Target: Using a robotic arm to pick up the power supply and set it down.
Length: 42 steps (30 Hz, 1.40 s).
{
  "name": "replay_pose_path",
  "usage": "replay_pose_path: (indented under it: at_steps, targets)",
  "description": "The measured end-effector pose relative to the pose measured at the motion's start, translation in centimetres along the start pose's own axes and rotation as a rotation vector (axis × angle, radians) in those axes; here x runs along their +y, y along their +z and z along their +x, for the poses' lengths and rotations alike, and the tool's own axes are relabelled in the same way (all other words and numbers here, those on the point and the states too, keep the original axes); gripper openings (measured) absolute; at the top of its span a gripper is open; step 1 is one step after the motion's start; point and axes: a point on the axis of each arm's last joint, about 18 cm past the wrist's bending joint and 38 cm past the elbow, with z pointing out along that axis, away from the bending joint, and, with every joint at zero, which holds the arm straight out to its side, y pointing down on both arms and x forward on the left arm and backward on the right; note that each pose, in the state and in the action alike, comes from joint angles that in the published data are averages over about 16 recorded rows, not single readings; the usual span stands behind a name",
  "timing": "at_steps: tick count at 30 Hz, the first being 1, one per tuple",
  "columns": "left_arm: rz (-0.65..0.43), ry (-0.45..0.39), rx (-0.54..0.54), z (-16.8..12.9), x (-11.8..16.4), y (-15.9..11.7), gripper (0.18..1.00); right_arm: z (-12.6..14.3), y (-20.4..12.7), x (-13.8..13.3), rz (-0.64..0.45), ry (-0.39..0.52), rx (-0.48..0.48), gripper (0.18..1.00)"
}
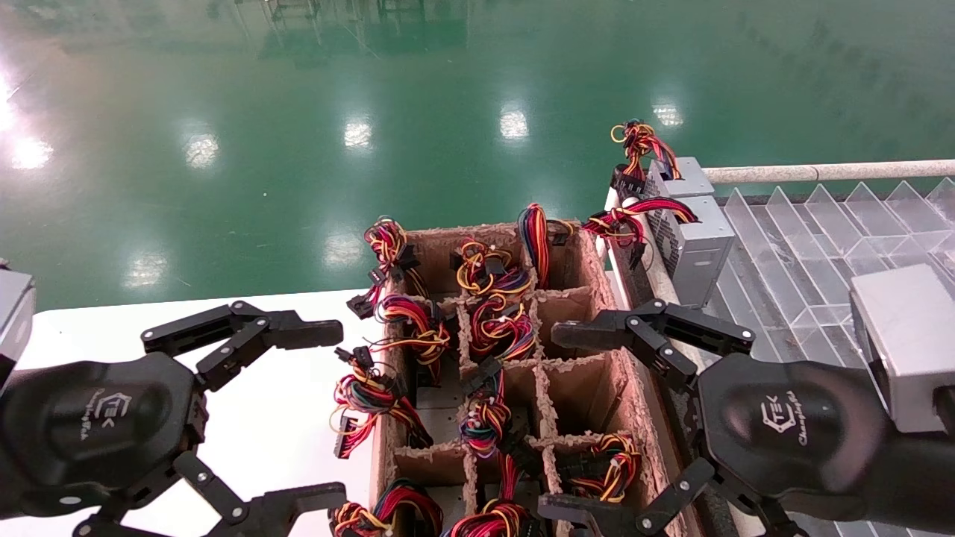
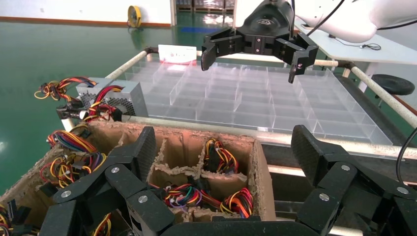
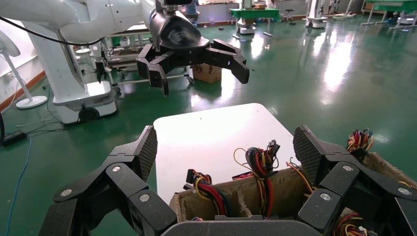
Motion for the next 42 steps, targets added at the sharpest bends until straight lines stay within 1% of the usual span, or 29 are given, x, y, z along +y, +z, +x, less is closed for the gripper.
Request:
replay_pose_path:
  at_steps: [42]
  targets:
    - [0.000,0.000,0.000,0.00,0.00,0.00,1.001,0.00,0.00,0.00,0.000,0.000,0.000,1.000]
